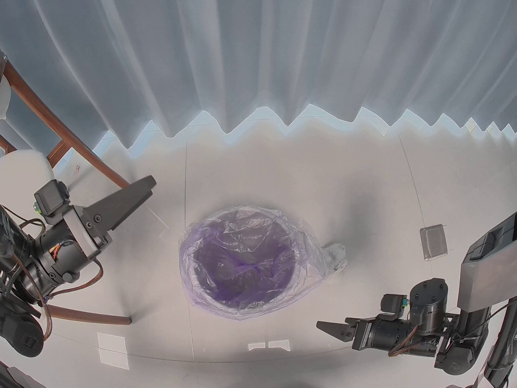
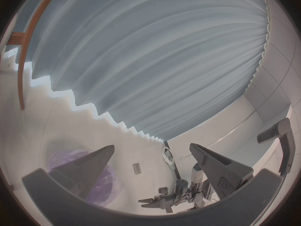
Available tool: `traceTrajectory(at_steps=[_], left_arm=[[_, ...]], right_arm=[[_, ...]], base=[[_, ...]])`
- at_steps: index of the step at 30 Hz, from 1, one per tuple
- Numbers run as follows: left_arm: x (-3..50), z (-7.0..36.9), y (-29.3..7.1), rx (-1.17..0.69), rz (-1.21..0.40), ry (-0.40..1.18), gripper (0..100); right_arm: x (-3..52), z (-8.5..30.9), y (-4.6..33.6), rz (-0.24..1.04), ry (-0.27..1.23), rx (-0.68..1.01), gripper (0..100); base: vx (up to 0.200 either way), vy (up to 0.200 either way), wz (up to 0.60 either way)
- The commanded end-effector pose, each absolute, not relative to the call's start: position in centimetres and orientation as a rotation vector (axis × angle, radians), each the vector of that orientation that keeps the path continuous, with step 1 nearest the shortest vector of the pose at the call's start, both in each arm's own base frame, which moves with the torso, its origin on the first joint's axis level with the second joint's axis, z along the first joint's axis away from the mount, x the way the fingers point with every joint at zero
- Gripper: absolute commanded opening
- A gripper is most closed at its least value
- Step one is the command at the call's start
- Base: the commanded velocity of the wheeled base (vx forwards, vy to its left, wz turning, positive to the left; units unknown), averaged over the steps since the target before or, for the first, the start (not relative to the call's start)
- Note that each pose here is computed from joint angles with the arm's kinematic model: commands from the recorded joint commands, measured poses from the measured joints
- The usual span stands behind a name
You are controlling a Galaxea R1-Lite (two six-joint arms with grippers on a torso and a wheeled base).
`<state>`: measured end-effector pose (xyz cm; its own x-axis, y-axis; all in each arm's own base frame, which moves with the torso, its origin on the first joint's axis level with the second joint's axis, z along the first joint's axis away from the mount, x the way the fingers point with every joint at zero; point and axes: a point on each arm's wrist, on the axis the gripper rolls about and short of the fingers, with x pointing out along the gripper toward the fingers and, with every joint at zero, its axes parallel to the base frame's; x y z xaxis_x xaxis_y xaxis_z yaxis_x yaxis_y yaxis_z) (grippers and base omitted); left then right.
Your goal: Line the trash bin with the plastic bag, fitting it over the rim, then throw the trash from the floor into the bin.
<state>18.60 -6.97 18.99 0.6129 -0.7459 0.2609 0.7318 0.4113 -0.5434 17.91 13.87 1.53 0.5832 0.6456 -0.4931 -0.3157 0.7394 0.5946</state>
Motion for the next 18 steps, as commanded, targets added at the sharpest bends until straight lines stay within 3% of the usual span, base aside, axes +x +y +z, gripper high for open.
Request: traceTrajectory(at_steps=[1, 12, 18], left_arm=[[17.5, 20.8, -6.6, -0.711, -0.932, -0.052, 100], [17.6, 20.5, -6.6, -0.707, -0.929, -0.035, 100], [17.9, 20.0, -6.6, -0.712, -0.918, -0.012, 100]], right_arm=[[20.0, -0.9, 17.3, 0.609, 0.73, 0.451, 100], [21.7, -1.7, 20.4, 0.617, 0.654, 0.474, 100], [24.0, -1.6, 20.5, 0.588, 0.597, 0.524, 100]], base=[[-0.2, 0.0, 0.0], [-0.2, 0.0, 0.0], [0.0, 0.0, 0.0]])
